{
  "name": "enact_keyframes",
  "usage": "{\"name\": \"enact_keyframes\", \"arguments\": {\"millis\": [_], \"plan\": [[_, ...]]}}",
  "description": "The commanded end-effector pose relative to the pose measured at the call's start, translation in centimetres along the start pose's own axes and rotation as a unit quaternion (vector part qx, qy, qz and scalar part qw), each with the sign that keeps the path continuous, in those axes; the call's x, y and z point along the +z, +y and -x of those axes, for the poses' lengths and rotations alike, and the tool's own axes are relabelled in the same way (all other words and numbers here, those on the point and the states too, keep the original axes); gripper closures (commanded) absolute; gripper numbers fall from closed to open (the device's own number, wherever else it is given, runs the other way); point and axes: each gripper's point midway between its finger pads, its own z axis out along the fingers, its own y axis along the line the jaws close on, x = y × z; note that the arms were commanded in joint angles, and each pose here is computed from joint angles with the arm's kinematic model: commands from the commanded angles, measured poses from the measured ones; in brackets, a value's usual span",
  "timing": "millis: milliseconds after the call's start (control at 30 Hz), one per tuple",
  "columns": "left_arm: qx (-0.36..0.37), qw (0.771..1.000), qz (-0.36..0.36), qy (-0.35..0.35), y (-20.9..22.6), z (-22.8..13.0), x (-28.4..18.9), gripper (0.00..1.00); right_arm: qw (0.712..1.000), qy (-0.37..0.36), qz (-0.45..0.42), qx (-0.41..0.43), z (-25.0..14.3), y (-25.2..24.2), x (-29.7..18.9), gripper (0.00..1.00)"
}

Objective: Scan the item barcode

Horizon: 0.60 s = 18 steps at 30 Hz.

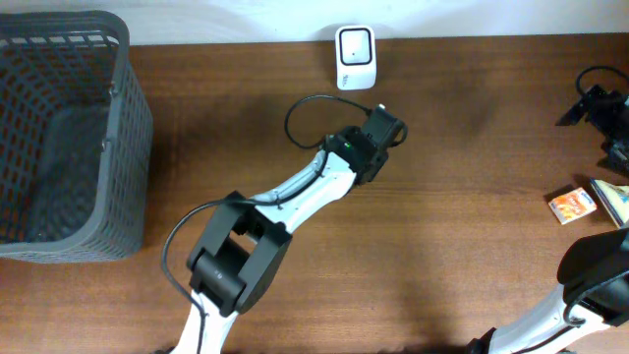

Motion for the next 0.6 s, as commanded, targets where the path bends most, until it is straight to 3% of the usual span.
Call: {"name": "enact_keyframes", "arguments": {"millis": [0, 567], "plan": [[-0.009, 1.000, 0.026, 0.005, 0.4, -0.6, 1.2, 0.42, 1.000, 0.003, 0.002, 0.002, 0.0, 0.0, 0.1, 0.01], [0.003, 0.999, 0.026, 0.044, -0.4, -3.2, 3.5, 0.52, 1.000, 0.003, 0.002, 0.002, 0.0, 0.0, 0.1, 0.02]]}}
